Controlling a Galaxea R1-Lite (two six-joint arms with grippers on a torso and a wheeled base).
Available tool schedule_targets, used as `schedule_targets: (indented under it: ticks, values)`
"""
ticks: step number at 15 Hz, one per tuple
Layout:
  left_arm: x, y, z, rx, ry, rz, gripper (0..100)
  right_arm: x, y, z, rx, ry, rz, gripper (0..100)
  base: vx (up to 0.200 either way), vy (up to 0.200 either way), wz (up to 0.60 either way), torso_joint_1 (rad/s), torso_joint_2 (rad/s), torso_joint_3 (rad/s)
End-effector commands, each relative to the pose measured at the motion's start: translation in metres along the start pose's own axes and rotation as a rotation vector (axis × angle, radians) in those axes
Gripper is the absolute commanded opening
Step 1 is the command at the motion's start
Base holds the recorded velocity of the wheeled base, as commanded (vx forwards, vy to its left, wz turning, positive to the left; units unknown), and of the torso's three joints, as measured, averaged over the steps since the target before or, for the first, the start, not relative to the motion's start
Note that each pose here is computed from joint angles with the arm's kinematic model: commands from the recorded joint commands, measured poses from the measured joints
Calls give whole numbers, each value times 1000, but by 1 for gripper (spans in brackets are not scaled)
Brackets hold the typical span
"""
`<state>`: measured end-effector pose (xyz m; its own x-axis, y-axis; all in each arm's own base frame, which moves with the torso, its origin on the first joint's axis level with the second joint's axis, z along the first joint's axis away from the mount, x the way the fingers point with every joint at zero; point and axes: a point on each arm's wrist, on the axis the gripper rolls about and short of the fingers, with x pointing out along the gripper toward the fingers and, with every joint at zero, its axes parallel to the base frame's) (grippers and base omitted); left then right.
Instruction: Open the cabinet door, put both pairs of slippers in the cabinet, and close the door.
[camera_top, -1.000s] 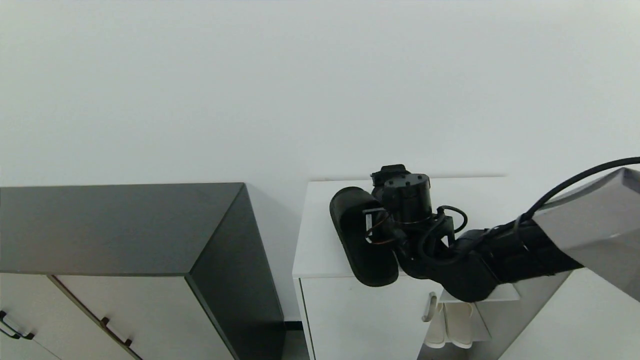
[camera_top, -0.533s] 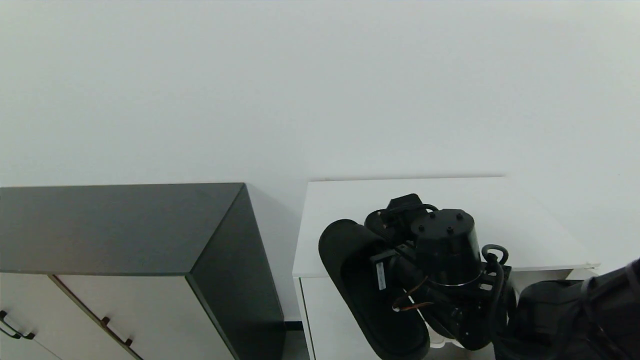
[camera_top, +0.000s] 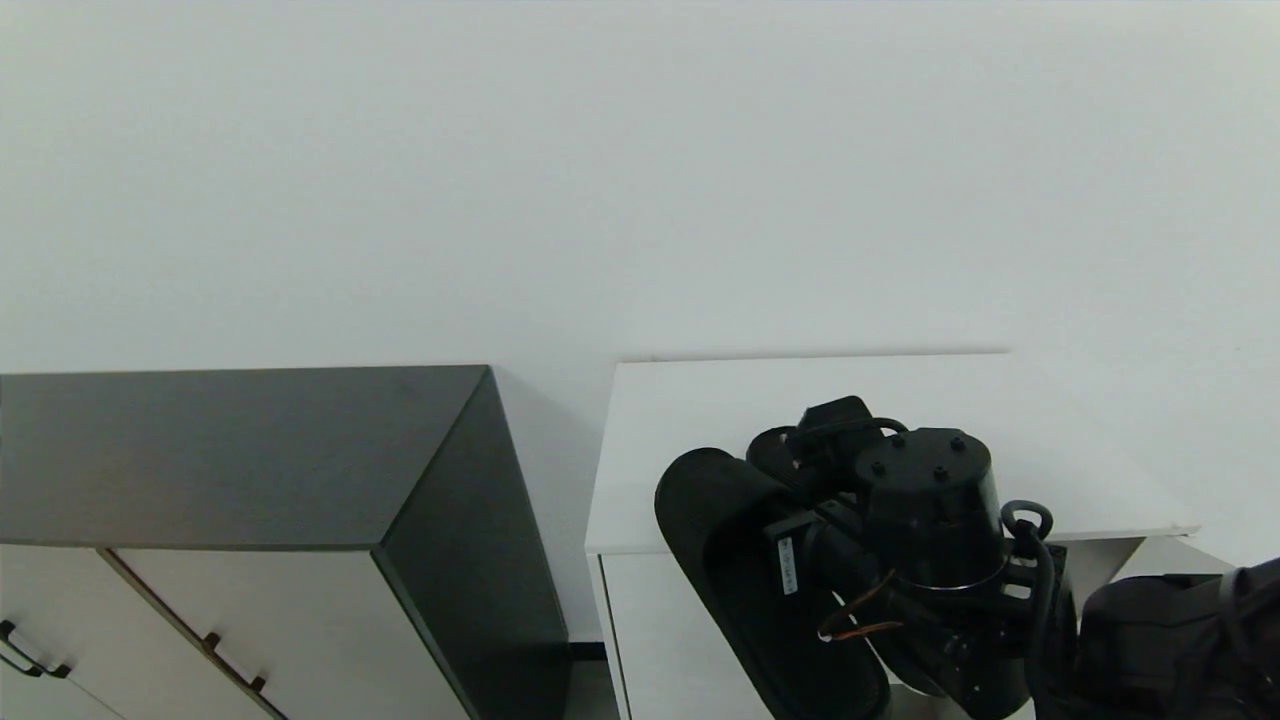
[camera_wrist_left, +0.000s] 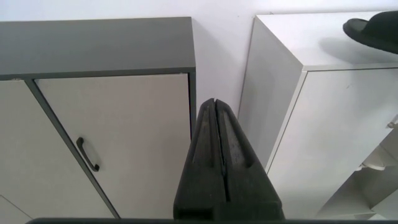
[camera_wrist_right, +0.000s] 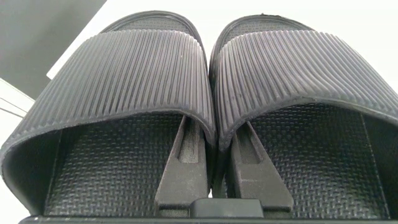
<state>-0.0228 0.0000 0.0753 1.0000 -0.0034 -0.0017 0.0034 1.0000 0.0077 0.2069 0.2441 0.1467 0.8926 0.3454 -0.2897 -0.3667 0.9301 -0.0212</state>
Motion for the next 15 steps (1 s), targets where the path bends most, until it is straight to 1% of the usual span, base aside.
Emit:
schedule_targets:
  ticks: [1,2,11,15]
  values:
    - [0,0,0,0,1,0,0,0,0,-1,-1,3,0,0,0,0,0,0,0,0]
    - [0,0,0,0,1,-1,0,3,1,-2,-2,5,-1,0,0,0,0,0,0,0]
    - [0,0,0,0,1,-1,0,6,2,-5,-8,13,-5,0,-200,0,0,1,3,1]
    - [0,0,0,-2,1,0,0,6,1,-5,-4,14,-5,0,0,0,0,0,0,0]
